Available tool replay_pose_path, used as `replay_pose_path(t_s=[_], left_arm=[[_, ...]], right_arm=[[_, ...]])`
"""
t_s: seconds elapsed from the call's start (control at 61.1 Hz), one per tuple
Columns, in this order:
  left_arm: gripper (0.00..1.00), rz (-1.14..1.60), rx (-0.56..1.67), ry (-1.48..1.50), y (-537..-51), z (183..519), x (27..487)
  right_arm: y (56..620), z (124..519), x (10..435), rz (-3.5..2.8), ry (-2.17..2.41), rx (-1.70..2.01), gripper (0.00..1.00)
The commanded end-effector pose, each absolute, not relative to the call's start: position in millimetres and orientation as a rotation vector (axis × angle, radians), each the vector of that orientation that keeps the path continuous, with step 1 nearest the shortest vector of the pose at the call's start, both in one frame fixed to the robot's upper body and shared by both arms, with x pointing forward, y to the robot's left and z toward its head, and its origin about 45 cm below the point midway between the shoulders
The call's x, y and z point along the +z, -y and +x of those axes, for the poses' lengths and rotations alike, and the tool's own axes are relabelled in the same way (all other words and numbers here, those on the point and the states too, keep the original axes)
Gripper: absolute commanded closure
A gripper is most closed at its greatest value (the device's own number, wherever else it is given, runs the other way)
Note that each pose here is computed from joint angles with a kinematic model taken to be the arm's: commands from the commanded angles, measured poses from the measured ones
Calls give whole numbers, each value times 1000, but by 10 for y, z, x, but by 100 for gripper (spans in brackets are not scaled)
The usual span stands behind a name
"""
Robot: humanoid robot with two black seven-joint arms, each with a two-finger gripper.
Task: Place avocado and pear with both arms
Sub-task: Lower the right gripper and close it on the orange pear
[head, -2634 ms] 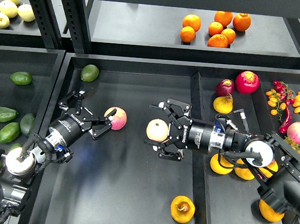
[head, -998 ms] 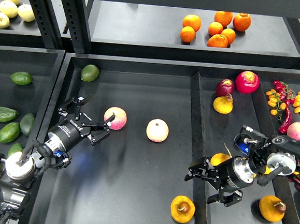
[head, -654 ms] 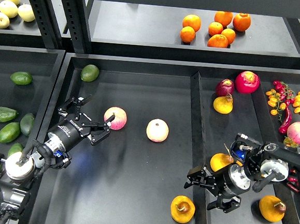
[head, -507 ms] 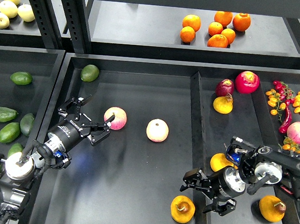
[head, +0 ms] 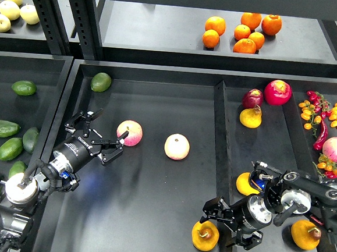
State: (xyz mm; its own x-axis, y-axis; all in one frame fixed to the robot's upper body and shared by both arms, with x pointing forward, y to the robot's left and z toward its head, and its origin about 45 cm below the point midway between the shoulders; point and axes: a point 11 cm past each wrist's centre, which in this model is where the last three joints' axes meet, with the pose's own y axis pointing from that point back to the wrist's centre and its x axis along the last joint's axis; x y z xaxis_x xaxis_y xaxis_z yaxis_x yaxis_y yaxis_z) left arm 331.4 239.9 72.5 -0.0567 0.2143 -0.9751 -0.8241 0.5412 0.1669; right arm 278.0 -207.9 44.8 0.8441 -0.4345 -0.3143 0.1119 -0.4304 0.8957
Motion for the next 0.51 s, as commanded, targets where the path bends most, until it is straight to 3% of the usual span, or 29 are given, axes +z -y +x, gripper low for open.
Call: replay_pose_path(t_s=[0.0,0.229,0.491], left_arm=[[1,-578,928,-1376,-2399,3313,724],[1,-572,927,-1373,-2392,3312,725],[1,-562,924,-1376,-2375,3299,712]], right_arm=[[2063,2737,409,1923,233,-632,1],[2064,2720,389,1922,233,-638,4],[2059,2746,409,1932,244,-640,15]])
